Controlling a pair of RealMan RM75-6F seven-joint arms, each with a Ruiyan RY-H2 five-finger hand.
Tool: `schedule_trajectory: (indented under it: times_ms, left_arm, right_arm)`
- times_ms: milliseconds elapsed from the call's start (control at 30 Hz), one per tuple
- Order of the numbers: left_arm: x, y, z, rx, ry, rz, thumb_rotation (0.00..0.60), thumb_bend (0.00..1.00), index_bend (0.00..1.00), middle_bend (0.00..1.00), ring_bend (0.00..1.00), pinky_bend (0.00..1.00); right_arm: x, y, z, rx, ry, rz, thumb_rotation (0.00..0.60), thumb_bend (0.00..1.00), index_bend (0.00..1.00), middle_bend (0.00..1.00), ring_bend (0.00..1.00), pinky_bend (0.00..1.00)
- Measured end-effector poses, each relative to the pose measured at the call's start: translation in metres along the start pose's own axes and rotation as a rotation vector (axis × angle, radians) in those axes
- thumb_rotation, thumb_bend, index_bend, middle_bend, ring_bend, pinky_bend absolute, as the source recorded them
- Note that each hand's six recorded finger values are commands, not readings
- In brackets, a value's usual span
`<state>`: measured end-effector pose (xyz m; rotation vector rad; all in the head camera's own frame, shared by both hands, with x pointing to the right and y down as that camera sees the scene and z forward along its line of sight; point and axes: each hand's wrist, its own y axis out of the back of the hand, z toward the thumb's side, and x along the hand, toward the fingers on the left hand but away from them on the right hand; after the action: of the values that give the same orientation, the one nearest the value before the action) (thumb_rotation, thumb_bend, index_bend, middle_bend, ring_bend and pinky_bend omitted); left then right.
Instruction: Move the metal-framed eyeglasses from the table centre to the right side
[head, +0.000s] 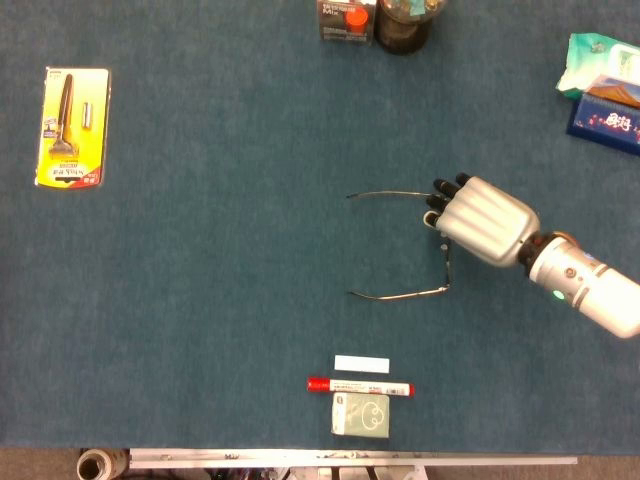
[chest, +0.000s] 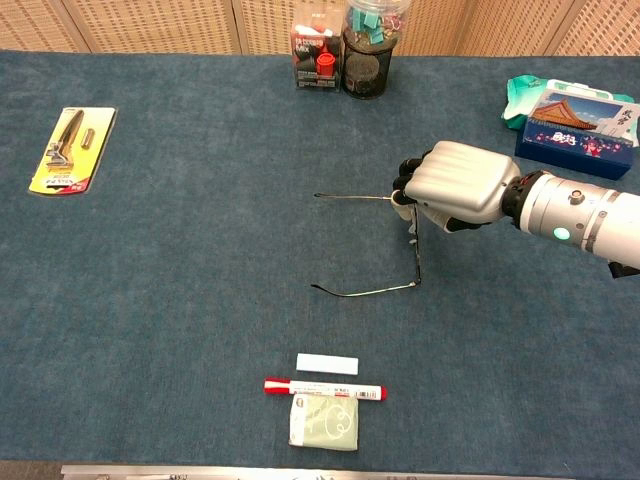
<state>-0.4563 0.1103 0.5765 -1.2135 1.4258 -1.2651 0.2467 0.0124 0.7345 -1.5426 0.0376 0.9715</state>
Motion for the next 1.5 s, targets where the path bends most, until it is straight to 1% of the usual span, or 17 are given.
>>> schedule_trajectory:
  times_ms: [333, 533, 767, 933, 1233, 1333, 1500]
  left_arm:
    - [0.000, 0.000, 0.000, 0.004, -0.001, 0.001, 0.600, 0.27, 0.50, 0.45, 0.35, 0.44]
    - [0.001, -0.002, 0.000, 0.013, 0.003, -0.003, 0.600, 0.27, 0.50, 0.45, 0.35, 0.44]
    - [0.001, -0.005, 0.002, 0.022, 0.003, -0.013, 0.600, 0.27, 0.50, 0.45, 0.35, 0.44]
    - [0.002, -0.007, 0.002, 0.027, 0.004, -0.021, 0.600, 0.27, 0.50, 0.45, 0.35, 0.44]
    - [0.003, -0.011, 0.004, 0.033, 0.001, -0.033, 0.600, 0.27, 0.50, 0.45, 0.35, 0.44]
    - [0.003, -0.011, 0.004, 0.033, 0.002, -0.033, 0.600, 0.27, 0.50, 0.45, 0.35, 0.44]
    - [0.003, -0.011, 0.004, 0.034, 0.001, -0.033, 0.600, 0.27, 0.50, 0.45, 0.35, 0.44]
  right_arm:
    - [0.010, -0.010, -0.010, 0.005, -0.034, 0.040, 0.600, 0.82, 0.43, 0.35, 0.23, 0.40]
    - [0.027, -0.017, -0.017, 0.002, -0.065, 0.064, 0.600, 0.82, 0.43, 0.35, 0.23, 0.40]
    - [0.045, -0.031, -0.021, -0.007, -0.096, 0.100, 0.600, 0.82, 0.43, 0.35, 0.23, 0.40]
    - [0.053, -0.037, -0.023, -0.022, -0.112, 0.107, 0.600, 0.82, 0.43, 0.35, 0.23, 0.40]
    - [0.061, -0.033, -0.020, -0.034, -0.111, 0.078, 0.600, 0.82, 0.43, 0.35, 0.23, 0.40]
    - [0.065, -0.027, -0.017, -0.038, -0.108, 0.051, 0.600, 0.82, 0.43, 0.35, 0.22, 0.40]
    - [0.075, -0.005, -0.011, -0.045, -0.092, -0.025, 0.600, 0.81, 0.43, 0.35, 0.22, 0.40]
